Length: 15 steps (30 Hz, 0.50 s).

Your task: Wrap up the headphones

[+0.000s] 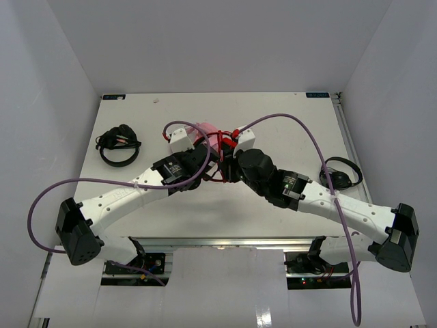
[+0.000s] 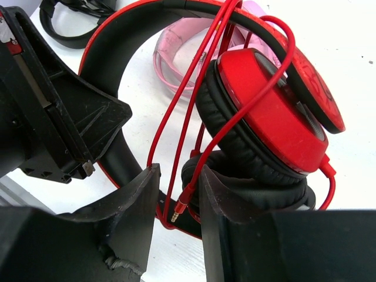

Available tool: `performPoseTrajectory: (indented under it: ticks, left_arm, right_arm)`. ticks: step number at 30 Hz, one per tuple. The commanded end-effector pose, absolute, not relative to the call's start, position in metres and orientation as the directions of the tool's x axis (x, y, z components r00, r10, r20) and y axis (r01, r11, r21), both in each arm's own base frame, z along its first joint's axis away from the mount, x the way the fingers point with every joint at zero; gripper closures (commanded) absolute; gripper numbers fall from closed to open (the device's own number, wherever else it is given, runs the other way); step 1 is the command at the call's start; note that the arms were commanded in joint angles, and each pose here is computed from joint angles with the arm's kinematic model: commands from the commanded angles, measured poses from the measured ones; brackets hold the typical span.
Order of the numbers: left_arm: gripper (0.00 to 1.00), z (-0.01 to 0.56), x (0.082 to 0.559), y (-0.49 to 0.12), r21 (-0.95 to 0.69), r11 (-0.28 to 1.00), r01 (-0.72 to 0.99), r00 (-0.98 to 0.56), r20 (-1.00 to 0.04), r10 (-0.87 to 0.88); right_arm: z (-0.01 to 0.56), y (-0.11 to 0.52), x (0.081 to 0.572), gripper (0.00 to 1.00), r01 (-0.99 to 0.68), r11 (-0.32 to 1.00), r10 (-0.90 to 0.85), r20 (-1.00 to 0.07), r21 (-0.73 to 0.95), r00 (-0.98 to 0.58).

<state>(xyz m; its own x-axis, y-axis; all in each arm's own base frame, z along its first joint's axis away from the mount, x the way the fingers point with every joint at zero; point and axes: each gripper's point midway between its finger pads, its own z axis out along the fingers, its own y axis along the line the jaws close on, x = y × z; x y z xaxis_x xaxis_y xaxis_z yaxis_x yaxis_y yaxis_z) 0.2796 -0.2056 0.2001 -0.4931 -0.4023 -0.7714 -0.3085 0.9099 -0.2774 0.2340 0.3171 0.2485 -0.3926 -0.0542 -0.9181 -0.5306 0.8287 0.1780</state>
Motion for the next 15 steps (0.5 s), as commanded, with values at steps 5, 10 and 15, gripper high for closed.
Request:
performPoseTrajectory:
  ticks: [5,10,15]
  left_arm:
    - [1.0,0.248,0.288,-0.207,-0.467,0.832,-0.299,-0.357,-0.754,-0.551]
    - [1.0,0.251,0.287,-0.203,-0.471,0.829,-0.302,-0.342,-0.758,-0.556]
    - [1.0,0.252,0.287,-0.202,-0.47,0.83,-0.302,-0.339,-0.76,-0.554]
  right_arm:
    - [0.258,0.305,0.227,0.6,-0.526,0.836,-0.06,-0.927,0.156,-0.37]
    - [0.257,0.301,0.224,0.58,-0.522,0.839,-0.065,-0.926,0.151,-0.373]
    - [0.264,0.299,0.22,0.58,-0.529,0.834,-0.054,-0.932,0.155,-0.358]
